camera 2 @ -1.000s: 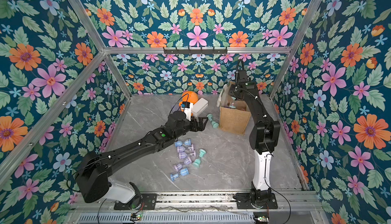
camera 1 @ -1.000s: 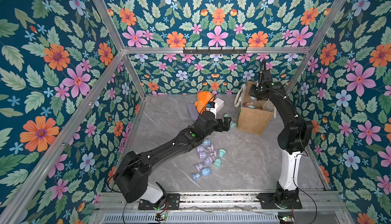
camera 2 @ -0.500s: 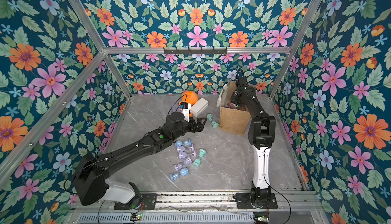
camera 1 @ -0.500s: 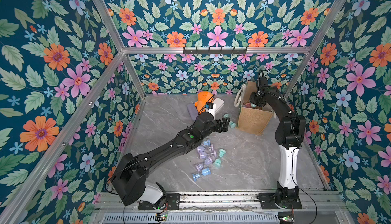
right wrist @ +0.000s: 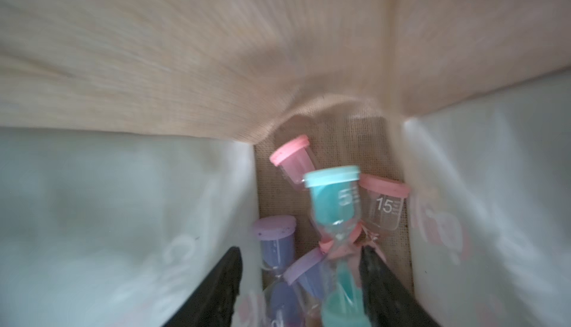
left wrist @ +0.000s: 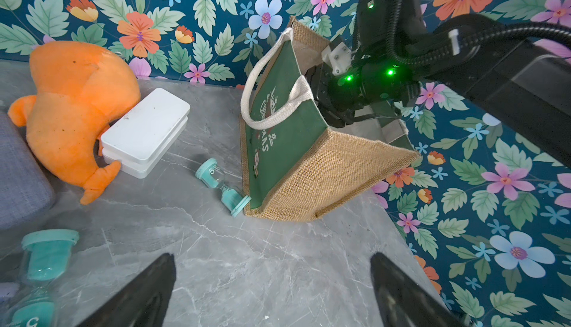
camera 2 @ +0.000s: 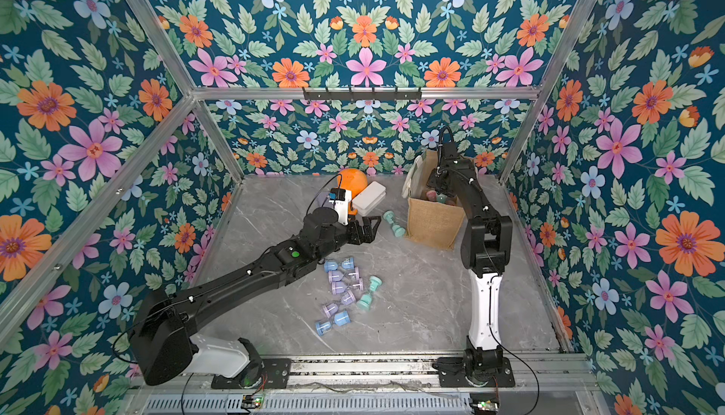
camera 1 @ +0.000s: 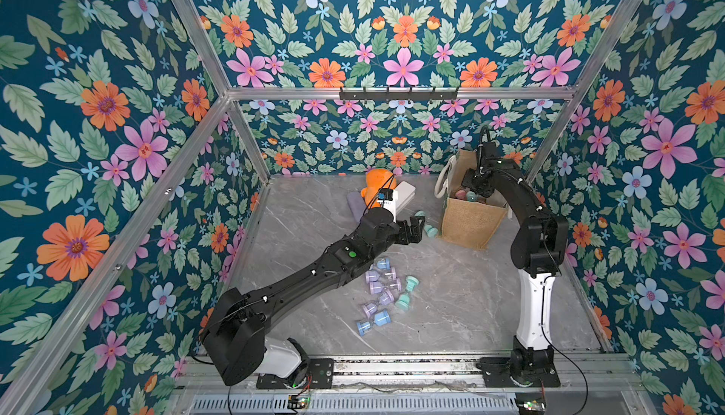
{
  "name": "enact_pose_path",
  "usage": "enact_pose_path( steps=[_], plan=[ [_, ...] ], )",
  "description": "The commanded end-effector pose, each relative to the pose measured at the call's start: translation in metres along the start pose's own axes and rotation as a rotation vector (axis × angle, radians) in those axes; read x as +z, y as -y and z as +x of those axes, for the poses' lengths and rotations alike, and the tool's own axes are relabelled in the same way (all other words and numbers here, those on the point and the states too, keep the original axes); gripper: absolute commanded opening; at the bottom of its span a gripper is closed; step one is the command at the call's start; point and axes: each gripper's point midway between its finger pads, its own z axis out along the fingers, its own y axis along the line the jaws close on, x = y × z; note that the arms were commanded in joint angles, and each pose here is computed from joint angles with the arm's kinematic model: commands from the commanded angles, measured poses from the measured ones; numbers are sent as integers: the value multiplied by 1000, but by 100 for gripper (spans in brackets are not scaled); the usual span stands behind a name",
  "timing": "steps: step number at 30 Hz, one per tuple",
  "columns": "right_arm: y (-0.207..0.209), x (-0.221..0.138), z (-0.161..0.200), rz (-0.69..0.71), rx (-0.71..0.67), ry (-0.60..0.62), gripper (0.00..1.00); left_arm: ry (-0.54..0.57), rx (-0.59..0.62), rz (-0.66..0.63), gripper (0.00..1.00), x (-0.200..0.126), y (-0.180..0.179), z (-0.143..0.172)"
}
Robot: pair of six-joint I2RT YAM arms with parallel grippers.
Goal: Put the hourglass into the canvas bag
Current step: Place the hourglass in the canvas bag.
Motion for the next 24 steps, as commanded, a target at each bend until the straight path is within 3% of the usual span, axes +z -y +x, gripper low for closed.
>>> enact_pose_path(
  steps=[1,7,12,19,24],
  plan=[
    [-8,-32,-13,-38,-14,44,66,28,17,-11,100,-5,-1,-7],
    [-29,-95,-28,-166,-22,103,70,58,35,-58,100,-17,-10,-14],
    [-54,-149,-17,-258,-84,127,72,75,47,-103,100,-29,-21,-15],
    [-94,-202,37,-306,-236,147,74,85,53,-179,100,-43,-42,-8],
    [-118,-204,94,-287,-370,137,75,96,30,-239,100,-55,-59,-1]
  ],
)
